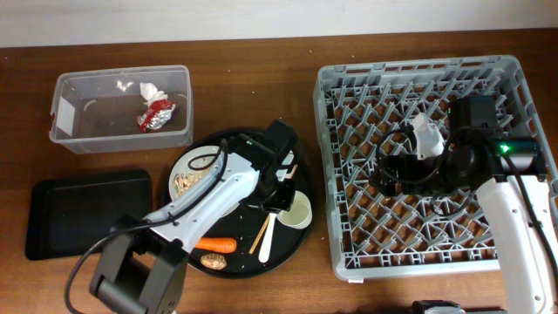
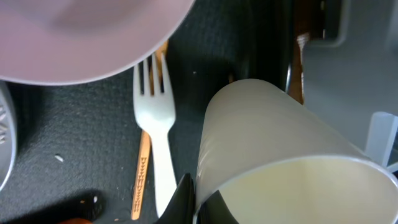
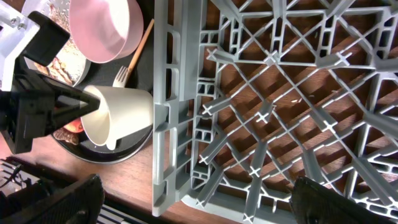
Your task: Sort waste into correct bins and load items into the dishwasher rack
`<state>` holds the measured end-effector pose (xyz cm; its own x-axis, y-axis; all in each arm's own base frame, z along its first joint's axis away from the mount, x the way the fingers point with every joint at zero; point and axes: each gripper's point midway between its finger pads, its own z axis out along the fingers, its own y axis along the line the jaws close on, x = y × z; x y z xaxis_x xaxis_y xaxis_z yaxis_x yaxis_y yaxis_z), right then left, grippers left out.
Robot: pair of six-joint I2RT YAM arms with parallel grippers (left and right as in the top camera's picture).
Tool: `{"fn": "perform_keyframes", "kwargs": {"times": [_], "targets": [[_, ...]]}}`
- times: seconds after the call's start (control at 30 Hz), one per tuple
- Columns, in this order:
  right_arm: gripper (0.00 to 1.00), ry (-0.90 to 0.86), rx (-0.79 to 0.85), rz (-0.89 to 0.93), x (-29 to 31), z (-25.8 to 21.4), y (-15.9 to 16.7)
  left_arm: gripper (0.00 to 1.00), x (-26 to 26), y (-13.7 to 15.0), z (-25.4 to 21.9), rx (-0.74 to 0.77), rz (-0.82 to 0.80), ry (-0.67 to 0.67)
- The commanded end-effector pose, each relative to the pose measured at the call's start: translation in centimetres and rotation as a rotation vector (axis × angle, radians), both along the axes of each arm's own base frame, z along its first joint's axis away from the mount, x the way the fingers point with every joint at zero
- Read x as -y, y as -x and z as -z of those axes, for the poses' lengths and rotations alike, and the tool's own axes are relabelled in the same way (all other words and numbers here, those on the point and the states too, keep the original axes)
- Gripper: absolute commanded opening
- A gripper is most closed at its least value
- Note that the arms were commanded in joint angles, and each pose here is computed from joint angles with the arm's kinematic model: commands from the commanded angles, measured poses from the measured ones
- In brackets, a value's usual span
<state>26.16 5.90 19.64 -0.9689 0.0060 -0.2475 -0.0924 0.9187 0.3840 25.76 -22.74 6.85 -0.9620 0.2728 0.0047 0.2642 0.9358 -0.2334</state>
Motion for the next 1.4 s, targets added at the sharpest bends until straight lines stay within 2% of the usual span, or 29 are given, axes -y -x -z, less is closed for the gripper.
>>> {"fn": "perform_keyframes", "kwargs": {"times": [0.0,0.03,0.1,0.13,0.2,0.27,0.37,0.47,0.67,0.87,0.9,1.0,1.1,1.17,1.27,1.37], "targets": [[0.98,0.013,0.022,-0.016,0.0,-0.6,0.1,0.00,-1.3,-2.5,-2.4,0.035,-0.073,0.044],[0.98,0.013,0.022,-0.017,0.0,-0.6,0.1,0.00,-1.0,-3.3,-4.1,0.049,-0.065,0.123],[0.98,0.011,0.037,-0.049,-0.2,-0.7,0.1,0.00,0.2,-4.8,-9.3,0.073,-0.009,0.426],[0.98,-0.001,0.048,-0.072,-0.5,-0.8,0.1,0.00,0.7,-5.1,-10.8,0.081,0.016,0.528],[0.98,-0.120,0.117,-0.210,-2.8,-2.1,0.3,0.00,2.3,-5.1,-16.1,0.106,0.142,0.892],[0.99,-0.307,0.234,-0.368,-5.8,-4.6,0.7,0.00,2.8,-4.5,-19.8,0.120,0.231,1.118],[0.98,-0.497,0.375,-0.487,-8.1,-7.8,0.9,0.00,3.2,-3.7,-21.7,0.102,0.280,1.230],[0.98,-0.545,0.444,-0.514,-8.6,-9.0,0.3,0.00,3.5,-2.9,-22.8,0.074,0.312,1.295],[0.98,-0.721,0.568,-0.586,-10.0,-12.5,0.5,0.00,3.9,-2.5,-22.8,0.065,0.323,1.296],[1.00,-0.744,0.597,-0.695,-12.3,-13.0,1.4,0.00,5.1,-1.7,-22.3,0.052,0.350,1.267],[0.99,-0.746,0.598,-0.701,-12.4,-13.0,1.5,0.00,5.1,-1.7,-22.2,0.054,0.348,1.262],[0.88,-0.748,0.589,-0.698,-12.4,-13.0,1.6,0.00,5.1,-2.0,-21.7,0.068,0.340,1.231],[0.87,-0.750,0.579,-0.693,-12.4,-12.9,1.7,0.00,5.0,-2.2,-21.6,0.072,0.337,1.227],[0.81,-0.748,0.567,-0.687,-12.4,-12.8,1.8,0.00,5.0,-2.3,-21.5,0.080,0.336,1.216],[0.81,-0.659,0.506,-0.649,-11.9,-11.0,1.5,0.00,5.1,-2.4,-21.4,0.090,0.339,1.214],[0.80,-0.663,0.505,-0.649,-11.9,-11.0,1.6,0.00,5.1,-2.5,-21.5,0.091,0.338,1.214]]}}
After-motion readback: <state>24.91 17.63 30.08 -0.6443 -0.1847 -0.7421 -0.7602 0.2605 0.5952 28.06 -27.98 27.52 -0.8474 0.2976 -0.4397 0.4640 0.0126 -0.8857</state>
